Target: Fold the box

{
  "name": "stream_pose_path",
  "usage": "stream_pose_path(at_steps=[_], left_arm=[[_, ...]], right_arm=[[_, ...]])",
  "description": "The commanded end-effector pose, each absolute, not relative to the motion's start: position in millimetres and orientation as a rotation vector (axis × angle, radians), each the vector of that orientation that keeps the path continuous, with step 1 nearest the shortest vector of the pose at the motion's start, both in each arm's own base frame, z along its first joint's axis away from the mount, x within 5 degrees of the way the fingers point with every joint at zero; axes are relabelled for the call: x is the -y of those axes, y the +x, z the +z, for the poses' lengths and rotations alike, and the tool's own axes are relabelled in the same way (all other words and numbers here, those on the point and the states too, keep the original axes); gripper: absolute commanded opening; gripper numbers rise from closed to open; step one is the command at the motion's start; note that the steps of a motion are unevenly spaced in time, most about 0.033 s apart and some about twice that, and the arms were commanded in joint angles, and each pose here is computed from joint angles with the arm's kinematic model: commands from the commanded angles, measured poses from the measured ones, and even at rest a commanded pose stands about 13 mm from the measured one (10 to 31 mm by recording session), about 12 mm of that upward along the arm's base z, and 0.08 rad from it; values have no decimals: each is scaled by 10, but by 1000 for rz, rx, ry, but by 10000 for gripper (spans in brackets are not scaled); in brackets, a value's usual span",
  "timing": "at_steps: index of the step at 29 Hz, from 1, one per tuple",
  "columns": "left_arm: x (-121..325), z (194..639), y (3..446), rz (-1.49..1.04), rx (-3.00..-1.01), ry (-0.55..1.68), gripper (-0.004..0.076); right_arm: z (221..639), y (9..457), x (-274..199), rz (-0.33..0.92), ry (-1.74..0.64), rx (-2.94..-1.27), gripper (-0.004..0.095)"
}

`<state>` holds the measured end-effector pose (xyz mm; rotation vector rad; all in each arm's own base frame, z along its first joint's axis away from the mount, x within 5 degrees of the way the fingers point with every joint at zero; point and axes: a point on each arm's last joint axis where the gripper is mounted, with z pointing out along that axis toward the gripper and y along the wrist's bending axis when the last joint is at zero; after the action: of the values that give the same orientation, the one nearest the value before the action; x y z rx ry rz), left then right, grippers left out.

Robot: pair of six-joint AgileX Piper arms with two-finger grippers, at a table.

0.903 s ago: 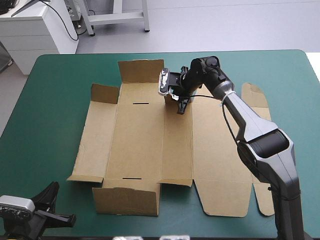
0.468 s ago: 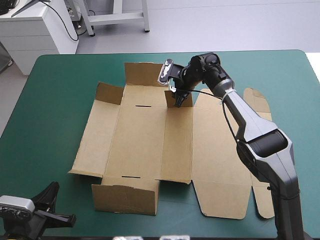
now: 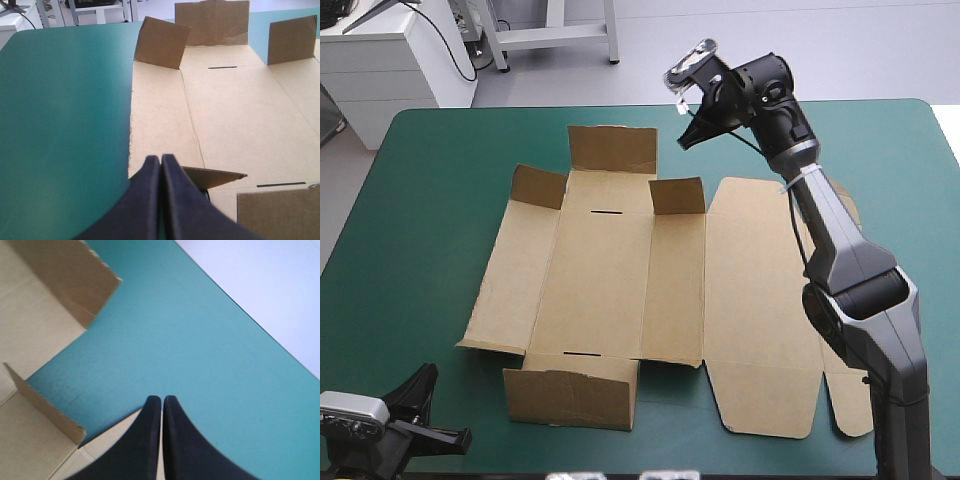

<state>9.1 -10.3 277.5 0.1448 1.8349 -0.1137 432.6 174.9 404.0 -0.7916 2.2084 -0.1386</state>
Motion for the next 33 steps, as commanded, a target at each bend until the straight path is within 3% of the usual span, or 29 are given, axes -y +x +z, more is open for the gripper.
stream_pose_path(at_steps=[1, 7, 13, 22, 33], left_arm=[[88, 2897, 91, -99, -1746, 128, -8], [64, 3013, 183, -53, -1768, 129, -8], [70, 3234, 487, -42, -1844, 130, -8], [97, 3449, 1146, -42, -2036, 135, -6], [110, 3241, 1999, -149, -2435, 233, 18]], right_arm=[[4488, 4142, -1378, -145, -506, -2186, -21], [4455, 4012, -1204, -39, -446, -2275, -21], [4339, 3699, -1014, -80, -454, -2381, -21], [4330, 3003, -666, 34, -364, -2323, -21], [3938, 1987, -334, 29, -270, -2250, -21]])
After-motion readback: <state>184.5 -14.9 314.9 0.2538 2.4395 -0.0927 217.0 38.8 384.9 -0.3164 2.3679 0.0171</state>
